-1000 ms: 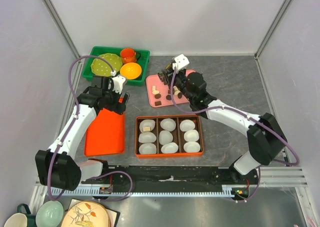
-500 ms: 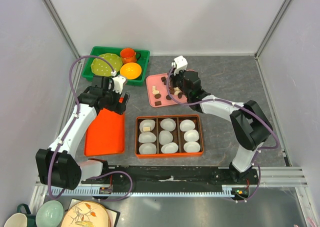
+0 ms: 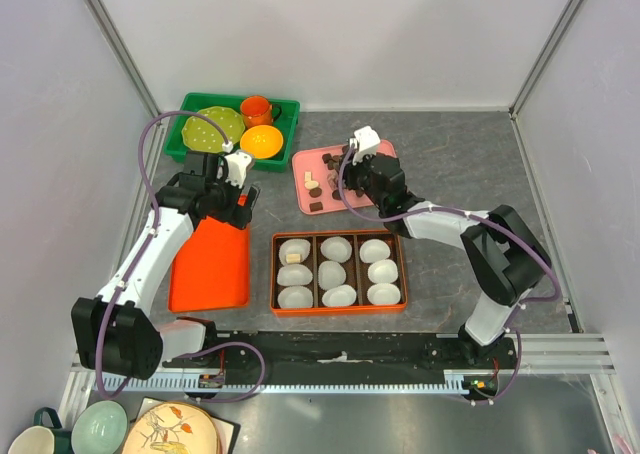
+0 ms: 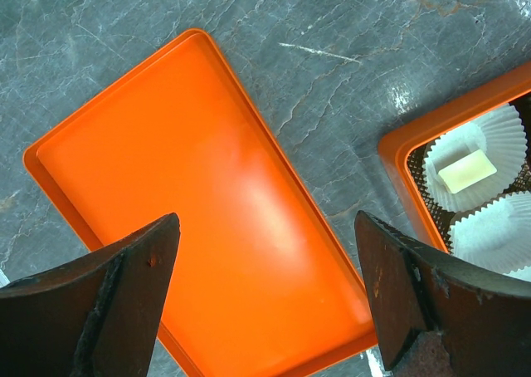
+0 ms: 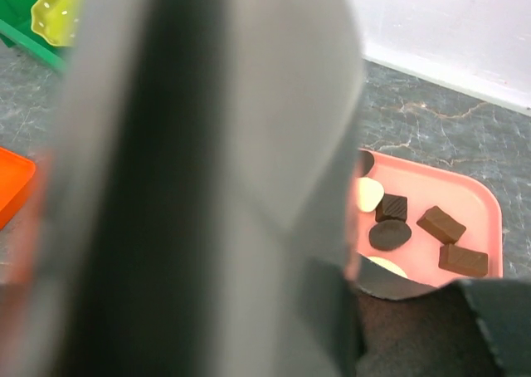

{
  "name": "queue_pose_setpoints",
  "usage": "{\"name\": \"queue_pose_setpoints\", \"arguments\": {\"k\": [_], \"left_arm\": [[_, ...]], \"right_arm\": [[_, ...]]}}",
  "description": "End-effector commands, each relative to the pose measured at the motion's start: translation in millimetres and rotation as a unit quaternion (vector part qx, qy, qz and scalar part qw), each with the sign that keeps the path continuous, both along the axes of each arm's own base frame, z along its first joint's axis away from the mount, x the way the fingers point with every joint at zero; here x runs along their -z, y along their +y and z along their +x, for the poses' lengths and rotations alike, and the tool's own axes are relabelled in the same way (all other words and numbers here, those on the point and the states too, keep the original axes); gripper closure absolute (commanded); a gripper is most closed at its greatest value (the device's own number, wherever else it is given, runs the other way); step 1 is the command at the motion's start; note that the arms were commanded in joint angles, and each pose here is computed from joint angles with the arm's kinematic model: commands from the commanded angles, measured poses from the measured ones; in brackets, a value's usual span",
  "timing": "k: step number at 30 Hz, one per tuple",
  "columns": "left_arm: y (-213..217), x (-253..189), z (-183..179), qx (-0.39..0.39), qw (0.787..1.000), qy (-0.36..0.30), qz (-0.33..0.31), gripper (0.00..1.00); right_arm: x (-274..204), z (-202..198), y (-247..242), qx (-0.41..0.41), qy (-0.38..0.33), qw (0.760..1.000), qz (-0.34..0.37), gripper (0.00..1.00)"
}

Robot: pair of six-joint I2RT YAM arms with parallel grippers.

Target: Pack the chocolate

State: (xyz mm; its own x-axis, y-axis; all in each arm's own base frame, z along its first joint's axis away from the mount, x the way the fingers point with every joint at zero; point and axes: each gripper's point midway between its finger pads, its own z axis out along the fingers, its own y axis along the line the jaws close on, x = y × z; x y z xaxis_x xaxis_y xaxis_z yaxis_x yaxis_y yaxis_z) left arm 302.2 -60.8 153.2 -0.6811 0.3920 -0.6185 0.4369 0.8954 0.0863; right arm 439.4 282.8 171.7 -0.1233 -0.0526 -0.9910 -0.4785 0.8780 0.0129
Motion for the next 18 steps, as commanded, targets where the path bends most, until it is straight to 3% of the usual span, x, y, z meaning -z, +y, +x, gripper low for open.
{"name": "queue_pose_setpoints", "arguments": {"k": [1,18], "left_arm": [[-0.1,-12.3,8.4,0.008,1.000,-0.024,0.000,0.07],[0.0,-11.3,5.7,0.008,1.000,-0.023,-0.001,0.07]], "right_arm": [[-23.4,-4.7,0.5,-0.005,-0.022,0.999,0.027,0.49],[-40.1,-29.8,-5.0,-0.024,-0.034,0.998,0.039,0.49]]}}
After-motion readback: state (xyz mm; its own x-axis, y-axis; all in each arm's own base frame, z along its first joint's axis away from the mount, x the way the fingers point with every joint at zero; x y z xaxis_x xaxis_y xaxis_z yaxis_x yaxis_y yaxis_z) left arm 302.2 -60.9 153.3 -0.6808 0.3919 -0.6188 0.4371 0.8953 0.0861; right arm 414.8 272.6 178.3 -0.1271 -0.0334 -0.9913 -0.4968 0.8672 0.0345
